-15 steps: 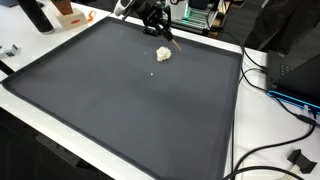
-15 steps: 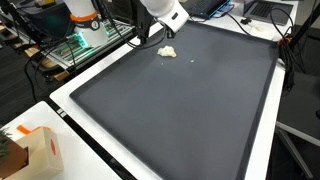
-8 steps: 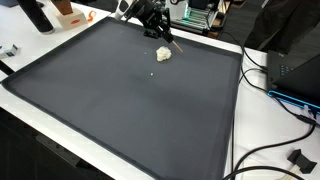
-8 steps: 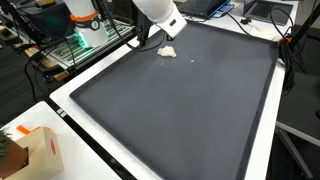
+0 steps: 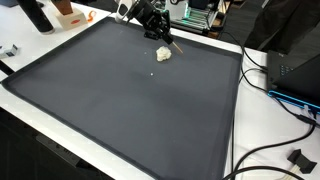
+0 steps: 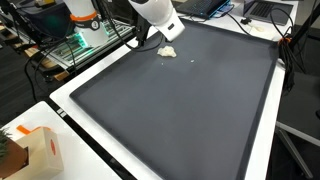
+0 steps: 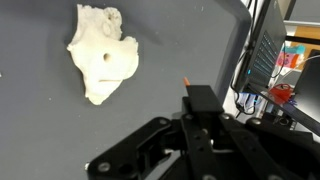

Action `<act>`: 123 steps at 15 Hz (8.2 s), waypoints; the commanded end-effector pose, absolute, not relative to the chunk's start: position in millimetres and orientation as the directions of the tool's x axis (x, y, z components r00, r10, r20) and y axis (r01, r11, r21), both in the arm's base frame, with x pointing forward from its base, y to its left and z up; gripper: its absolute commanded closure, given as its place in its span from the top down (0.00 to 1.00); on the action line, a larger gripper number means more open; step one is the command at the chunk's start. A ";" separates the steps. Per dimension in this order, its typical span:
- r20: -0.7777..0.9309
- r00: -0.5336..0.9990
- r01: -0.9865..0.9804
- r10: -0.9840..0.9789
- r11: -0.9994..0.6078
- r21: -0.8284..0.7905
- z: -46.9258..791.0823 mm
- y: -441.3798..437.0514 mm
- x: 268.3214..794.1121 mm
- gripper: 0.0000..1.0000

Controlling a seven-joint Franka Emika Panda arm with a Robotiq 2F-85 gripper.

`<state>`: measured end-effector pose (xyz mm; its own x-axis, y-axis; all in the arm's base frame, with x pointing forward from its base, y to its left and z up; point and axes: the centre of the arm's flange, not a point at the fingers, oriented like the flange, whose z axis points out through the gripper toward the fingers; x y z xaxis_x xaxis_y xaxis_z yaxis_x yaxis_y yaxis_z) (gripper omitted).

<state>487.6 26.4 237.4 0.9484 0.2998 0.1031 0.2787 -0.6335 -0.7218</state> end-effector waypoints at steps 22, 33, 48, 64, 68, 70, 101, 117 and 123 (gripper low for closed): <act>-0.086 0.996 -0.061 0.004 -0.666 -0.744 236.1 23.7 487.2 0.03; -0.228 0.921 -0.388 -0.315 -0.783 -0.487 288.3 40.3 487.4 0.03; -0.032 0.792 -0.605 -0.609 -0.791 0.087 325.9 87.7 491.2 0.03; 0.080 0.803 -0.560 -0.590 -0.702 0.441 294.1 103.0 501.9 0.03; 0.047 0.813 -0.525 -0.580 -0.697 0.489 285.2 107.5 503.8 0.03; 0.035 0.816 -0.511 -0.577 -0.692 0.509 280.6 109.9 505.0 0.03; -0.043 0.847 -0.328 -0.529 -0.585 0.742 216.1 119.3 528.2 0.03; -0.064 0.870 -0.279 -0.488 -0.596 0.753 198.4 143.2 535.6 0.03; -0.092 0.878 -0.248 -0.470 -0.611 0.752 190.4 145.9 534.9 0.03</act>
